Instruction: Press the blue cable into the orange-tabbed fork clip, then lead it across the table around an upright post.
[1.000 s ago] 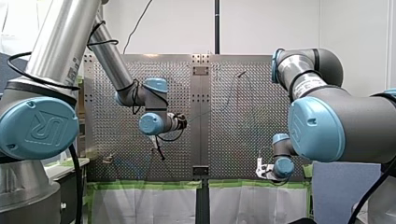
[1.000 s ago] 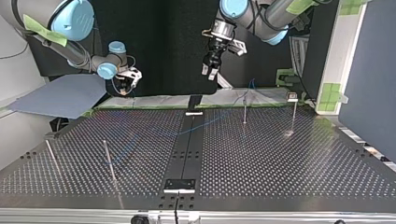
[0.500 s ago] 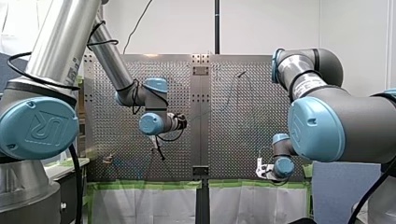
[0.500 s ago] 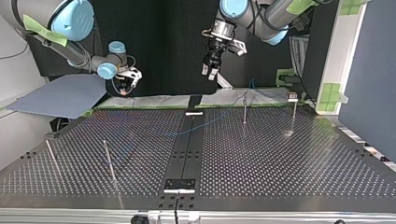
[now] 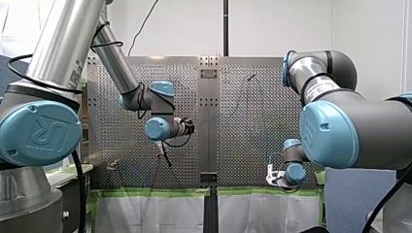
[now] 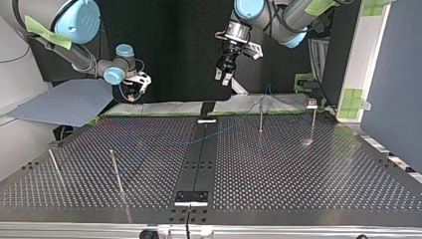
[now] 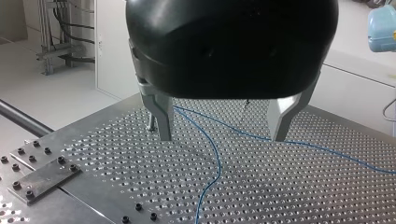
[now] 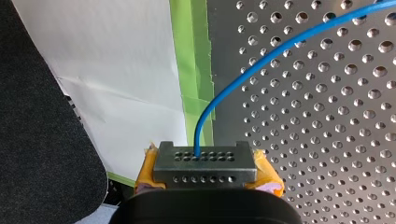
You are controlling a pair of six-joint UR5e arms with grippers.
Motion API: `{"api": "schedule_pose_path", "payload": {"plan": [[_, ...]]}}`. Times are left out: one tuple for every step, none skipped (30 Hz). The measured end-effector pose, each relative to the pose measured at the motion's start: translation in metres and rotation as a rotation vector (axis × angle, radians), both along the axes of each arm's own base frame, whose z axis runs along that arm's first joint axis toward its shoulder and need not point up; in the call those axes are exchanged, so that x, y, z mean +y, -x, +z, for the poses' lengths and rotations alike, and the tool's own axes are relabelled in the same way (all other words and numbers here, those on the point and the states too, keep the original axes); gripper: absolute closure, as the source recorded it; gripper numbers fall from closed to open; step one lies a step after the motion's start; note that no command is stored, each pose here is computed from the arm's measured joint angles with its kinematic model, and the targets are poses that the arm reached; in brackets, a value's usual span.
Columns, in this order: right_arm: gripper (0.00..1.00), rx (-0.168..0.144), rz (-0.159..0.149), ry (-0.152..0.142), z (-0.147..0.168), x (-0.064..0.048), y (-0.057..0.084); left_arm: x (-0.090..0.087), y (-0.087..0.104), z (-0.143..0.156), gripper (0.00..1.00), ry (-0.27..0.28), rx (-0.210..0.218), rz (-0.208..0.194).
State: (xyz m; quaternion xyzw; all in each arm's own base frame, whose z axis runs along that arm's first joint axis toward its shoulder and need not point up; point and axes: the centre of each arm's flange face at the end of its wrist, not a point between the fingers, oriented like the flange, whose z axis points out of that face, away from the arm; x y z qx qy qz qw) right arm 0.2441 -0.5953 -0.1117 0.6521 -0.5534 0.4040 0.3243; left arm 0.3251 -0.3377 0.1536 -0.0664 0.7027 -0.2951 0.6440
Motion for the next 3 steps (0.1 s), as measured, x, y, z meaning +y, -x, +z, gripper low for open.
{"api": "schedule_pose_path", "payload": {"plan": [[1.00,0.000,0.000,0.000,0.0000,0.0000,0.0000,0.0000,0.0000,0.0000,0.00,0.000,0.000,0.000],[1.00,0.000,0.000,0.000,0.0000,0.0000,0.0000,0.0000,0.0000,0.0000,0.00,0.000,0.000,0.000],[1.00,0.000,0.000,0.000,0.0000,0.0000,0.0000,0.0000,0.0000,0.0000,0.00,0.000,0.000,0.000]]}}
